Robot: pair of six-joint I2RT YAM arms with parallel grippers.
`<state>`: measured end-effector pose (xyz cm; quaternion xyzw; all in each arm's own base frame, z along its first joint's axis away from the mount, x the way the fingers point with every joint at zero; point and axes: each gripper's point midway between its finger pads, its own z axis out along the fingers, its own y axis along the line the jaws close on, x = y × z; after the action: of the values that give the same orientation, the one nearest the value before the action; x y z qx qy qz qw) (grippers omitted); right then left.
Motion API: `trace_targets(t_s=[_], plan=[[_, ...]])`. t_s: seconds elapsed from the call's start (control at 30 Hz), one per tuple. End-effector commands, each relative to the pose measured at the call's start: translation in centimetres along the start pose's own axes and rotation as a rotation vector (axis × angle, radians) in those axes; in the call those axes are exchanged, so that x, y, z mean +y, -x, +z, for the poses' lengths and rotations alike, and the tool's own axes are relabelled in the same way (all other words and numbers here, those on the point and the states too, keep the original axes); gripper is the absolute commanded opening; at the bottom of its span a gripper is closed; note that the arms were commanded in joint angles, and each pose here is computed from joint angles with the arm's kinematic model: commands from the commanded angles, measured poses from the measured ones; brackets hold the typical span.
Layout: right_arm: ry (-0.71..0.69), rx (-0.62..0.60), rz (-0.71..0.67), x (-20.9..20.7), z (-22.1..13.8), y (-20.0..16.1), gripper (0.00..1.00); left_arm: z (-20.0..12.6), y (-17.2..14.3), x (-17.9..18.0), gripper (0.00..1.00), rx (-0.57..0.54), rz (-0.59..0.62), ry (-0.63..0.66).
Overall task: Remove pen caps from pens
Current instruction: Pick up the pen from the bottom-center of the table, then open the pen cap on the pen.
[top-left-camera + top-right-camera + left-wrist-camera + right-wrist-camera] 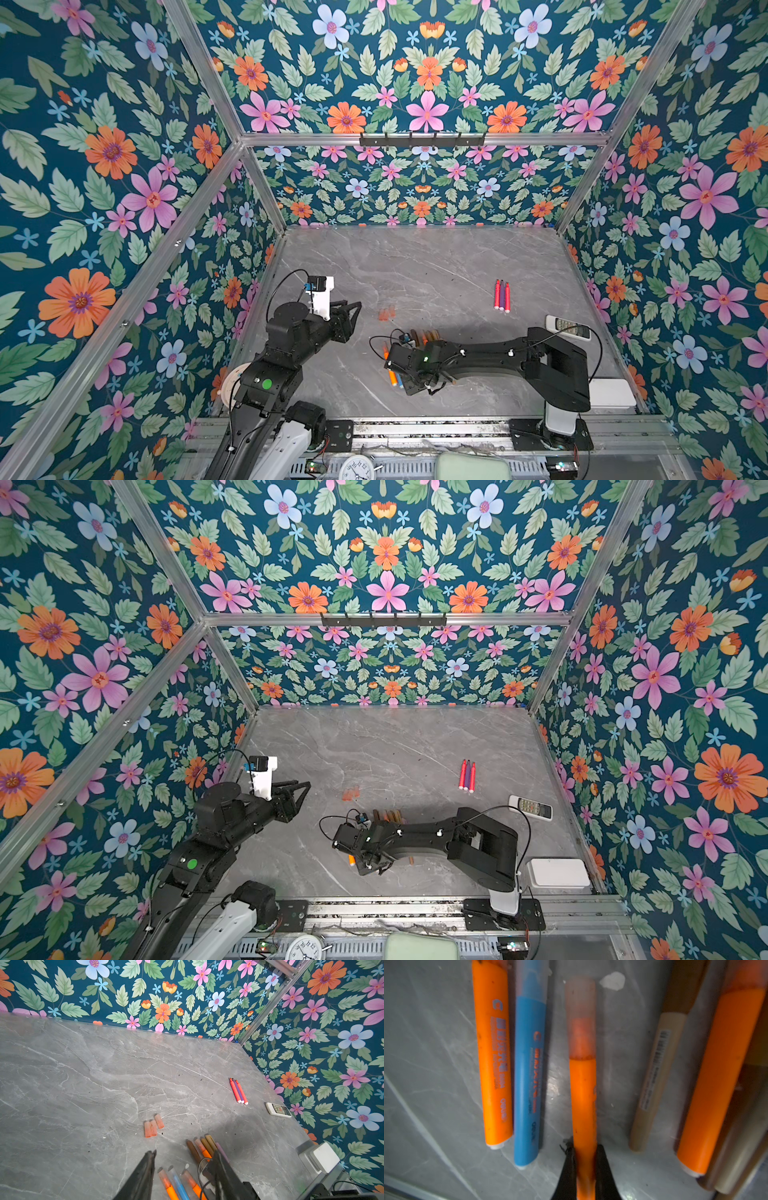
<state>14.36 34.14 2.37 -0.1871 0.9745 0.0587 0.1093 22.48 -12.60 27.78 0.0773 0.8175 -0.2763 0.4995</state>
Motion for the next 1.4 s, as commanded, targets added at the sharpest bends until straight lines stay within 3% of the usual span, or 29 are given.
trace_targets(t_s=[0.0,0.13,0.4,0.67,0.9,1.13,1.37], plan=[[-0.025,-0.06,-0.006,-1.3,-2.0,1.2,0.06,0.6,0.0,-0.2,0.49,0.006,-0.015,-0.016],[0.003,-0.152,-0.008,-2.4,-5.2,3.0,0.02,2.7,-1.7,0.1,0.49,0.085,-0.13,-0.033],[0.23,-0.261,0.049,-5.6,-9.6,4.4,0.0,7.9,-1.6,-4.0,0.54,0.065,-0.455,-0.313],[0.411,-0.281,0.238,-11.5,-12.2,3.8,0.0,15.4,-2.1,-10.6,0.52,0.163,-0.444,-0.419],[0.397,-0.248,0.276,-13.2,-12.2,3.8,0.0,20.6,-1.2,-12.6,0.51,0.203,-0.455,-0.482],[0.42,-0.226,0.301,-13.2,-12.0,5.1,0.0,23.6,0.4,-13.4,0.51,0.241,-0.379,-0.466],[0.458,-0.212,0.273,-12.3,-12.8,6.4,0.0,24.1,1.3,-12.9,0.52,0.245,-0.379,-0.459]])
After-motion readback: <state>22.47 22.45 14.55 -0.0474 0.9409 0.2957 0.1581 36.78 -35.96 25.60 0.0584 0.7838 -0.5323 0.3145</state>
